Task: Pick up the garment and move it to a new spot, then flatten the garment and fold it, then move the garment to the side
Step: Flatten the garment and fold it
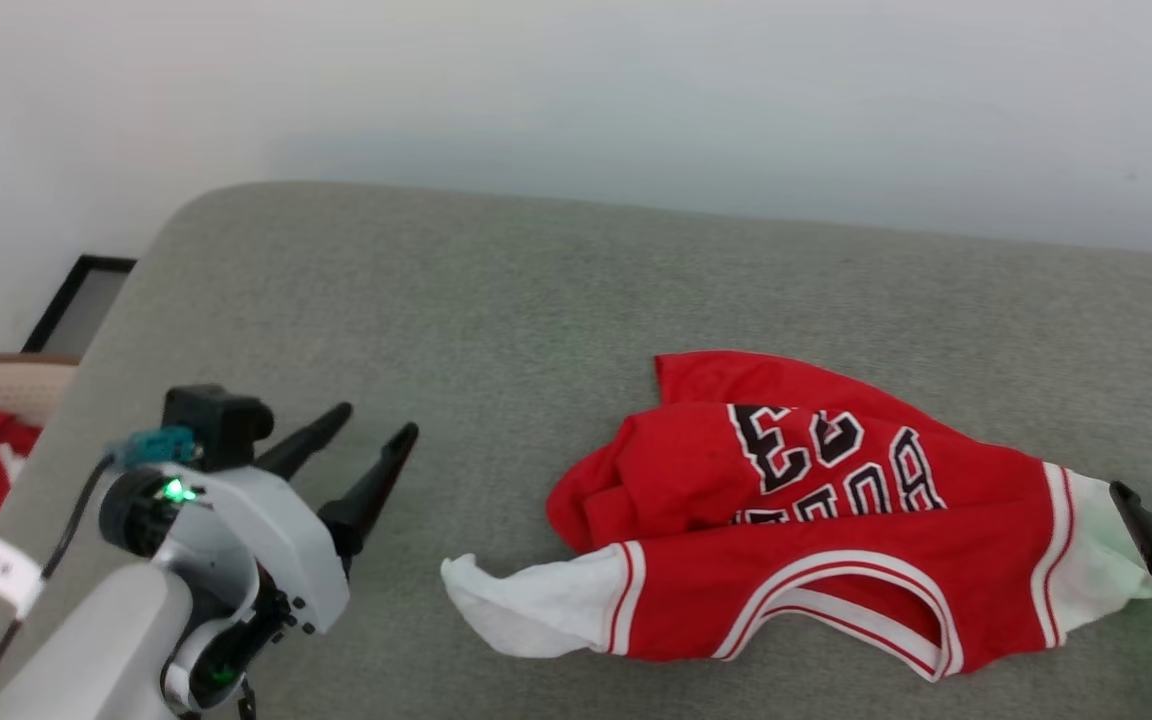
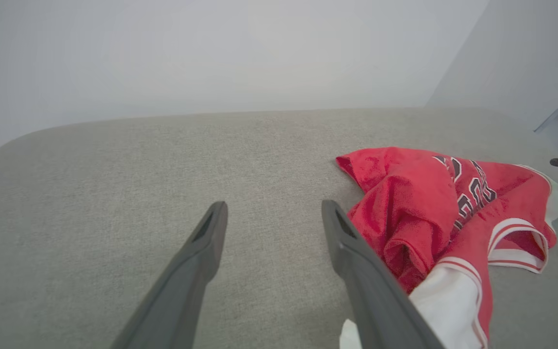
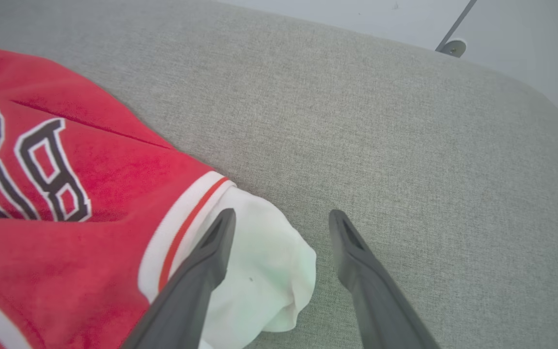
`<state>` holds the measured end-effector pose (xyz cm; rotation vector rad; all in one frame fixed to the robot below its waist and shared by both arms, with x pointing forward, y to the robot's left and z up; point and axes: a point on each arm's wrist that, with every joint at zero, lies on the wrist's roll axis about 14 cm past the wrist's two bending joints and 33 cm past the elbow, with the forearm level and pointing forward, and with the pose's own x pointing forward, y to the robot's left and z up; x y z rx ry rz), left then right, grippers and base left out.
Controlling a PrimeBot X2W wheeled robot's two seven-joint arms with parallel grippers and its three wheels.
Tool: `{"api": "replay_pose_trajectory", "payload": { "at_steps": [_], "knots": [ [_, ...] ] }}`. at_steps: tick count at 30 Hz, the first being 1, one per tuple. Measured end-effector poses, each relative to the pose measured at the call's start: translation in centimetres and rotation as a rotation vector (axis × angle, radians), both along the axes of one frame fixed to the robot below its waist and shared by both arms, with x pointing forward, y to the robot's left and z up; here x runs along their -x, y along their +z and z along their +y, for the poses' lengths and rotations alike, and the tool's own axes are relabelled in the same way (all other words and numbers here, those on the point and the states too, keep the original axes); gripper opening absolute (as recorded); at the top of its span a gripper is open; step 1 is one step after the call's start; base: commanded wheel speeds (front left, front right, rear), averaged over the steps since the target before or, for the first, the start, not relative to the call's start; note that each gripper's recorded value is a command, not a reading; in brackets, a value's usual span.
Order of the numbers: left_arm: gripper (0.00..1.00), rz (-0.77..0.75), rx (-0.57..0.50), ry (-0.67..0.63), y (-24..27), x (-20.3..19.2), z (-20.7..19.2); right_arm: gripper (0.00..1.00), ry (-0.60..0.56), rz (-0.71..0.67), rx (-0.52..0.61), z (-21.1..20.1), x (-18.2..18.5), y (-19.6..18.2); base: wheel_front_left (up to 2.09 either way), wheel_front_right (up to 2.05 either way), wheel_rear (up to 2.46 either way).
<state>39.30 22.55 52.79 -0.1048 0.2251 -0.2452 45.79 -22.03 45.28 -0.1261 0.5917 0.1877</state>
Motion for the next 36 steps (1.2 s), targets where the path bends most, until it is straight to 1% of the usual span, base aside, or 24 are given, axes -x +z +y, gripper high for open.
{"api": "replay_pose_trajectory", "payload": {
  "at_steps": [4, 9, 10, 14, 19, 20, 28, 32, 36],
  "knots": [
    [1.00, 0.125, 0.030, -0.094, -0.6, -0.2, -2.2, 1.00, -0.026, -0.069, -0.030, -0.5, 0.7, 1.4, 0.00, 0.00, 0.00],
    [1.00, 0.345, 0.042, -0.186, -2.8, 0.5, -4.3, 1.00, -0.075, -0.177, -0.069, -1.3, 1.7, 3.3, 0.00, 0.00, 0.00],
    [1.00, 0.391, 0.029, -0.197, -3.5, 0.8, -4.5, 1.00, -0.086, -0.195, -0.077, -1.4, 2.1, 3.5, 0.00, 0.00, 0.00],
    [1.00, 0.492, 0.009, -0.207, -5.1, 1.0, -5.2, 1.00, -0.126, -0.226, -0.111, -1.8, 3.6, 3.7, 0.00, 0.00, 0.00],
    [1.00, 0.635, 0.035, -0.205, -8.2, 2.1, -6.1, 1.00, -0.174, -0.237, -0.143, -2.0, 5.2, 3.5, 0.00, 0.00, 0.00],
    [1.00, 0.660, 0.025, -0.206, -8.8, 2.4, -6.1, 1.00, -0.185, -0.234, -0.142, -2.3, 5.5, 3.4, 0.00, 0.00, 0.00],
    [1.00, 0.788, 0.026, -0.194, -11.9, 3.5, -6.8, 1.00, -0.230, -0.205, -0.153, -2.8, 6.3, 2.3, 0.00, 0.00, 0.00],
    [1.00, 0.839, 0.051, -0.207, -13.0, 4.2, -7.8, 1.00, -0.228, -0.247, -0.155, -2.6, 5.9, 3.2, 0.00, 0.00, 0.00],
    [1.00, 0.856, 0.073, -0.226, -13.3, 4.5, -8.7, 1.00, -0.213, -0.337, -0.139, -2.4, 5.3, 5.0, 0.00, 0.00, 0.00]
  ]
}}
